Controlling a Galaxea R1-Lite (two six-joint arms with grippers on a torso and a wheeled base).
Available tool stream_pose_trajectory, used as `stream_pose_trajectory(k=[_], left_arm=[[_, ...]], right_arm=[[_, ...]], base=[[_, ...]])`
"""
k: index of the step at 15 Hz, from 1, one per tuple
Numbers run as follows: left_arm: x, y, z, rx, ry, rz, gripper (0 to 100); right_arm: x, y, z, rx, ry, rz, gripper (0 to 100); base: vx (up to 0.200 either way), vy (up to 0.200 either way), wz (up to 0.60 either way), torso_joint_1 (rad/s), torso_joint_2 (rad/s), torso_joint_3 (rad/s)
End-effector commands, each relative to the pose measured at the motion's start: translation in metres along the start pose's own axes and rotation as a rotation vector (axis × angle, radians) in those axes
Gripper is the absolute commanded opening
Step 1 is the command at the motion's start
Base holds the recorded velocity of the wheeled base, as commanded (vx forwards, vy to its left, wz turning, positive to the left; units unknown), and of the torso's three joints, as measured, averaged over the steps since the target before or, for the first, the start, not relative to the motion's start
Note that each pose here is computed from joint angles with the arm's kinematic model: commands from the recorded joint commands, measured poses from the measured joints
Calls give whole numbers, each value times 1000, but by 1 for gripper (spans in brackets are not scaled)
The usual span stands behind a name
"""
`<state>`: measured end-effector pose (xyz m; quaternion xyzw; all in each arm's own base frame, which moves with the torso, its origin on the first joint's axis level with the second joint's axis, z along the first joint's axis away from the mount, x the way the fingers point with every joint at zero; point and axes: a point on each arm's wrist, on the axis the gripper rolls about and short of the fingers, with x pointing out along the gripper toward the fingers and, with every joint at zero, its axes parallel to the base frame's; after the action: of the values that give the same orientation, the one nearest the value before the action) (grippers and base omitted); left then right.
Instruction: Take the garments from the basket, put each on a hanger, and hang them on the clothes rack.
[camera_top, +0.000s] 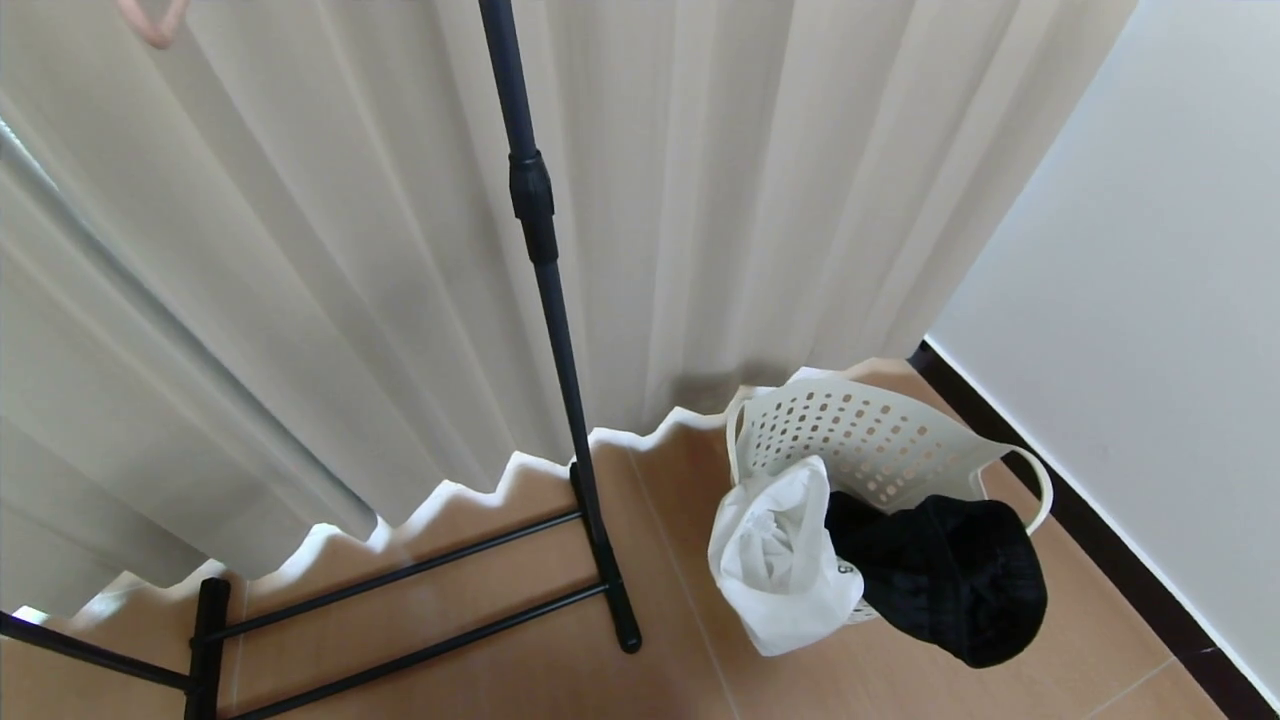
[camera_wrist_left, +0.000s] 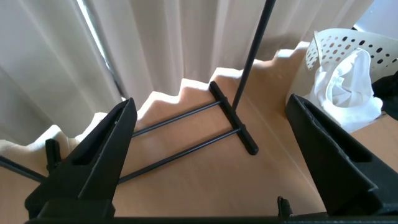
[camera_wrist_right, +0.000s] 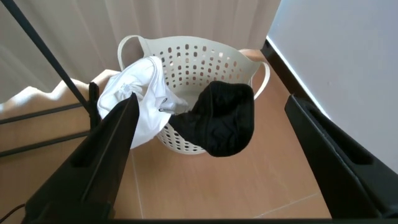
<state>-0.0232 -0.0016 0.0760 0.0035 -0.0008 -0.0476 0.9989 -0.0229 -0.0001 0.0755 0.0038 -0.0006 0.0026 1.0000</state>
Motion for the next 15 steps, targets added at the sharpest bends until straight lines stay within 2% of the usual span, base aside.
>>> stream_pose_trajectory(k=[1,13,14,15], left_arm=[[0,0,0,-1,1,0,100],[0,0,0,4,1,-1,100],[0,0,0,3,3,-1,100],[0,0,0,4,1,-1,100]], right_arm=[[0,0,0,-2,1,-1,100],[0,0,0,-8,12,-2,100],[0,0,0,-8,26,-14,100],[3,0,2,-22,96,-29,100]], base=[[0,0,0,2,-2,-203],[0,0,0,2,3,-198],[0,0,0,7,7,-188],[0,0,0,2,2,-168]])
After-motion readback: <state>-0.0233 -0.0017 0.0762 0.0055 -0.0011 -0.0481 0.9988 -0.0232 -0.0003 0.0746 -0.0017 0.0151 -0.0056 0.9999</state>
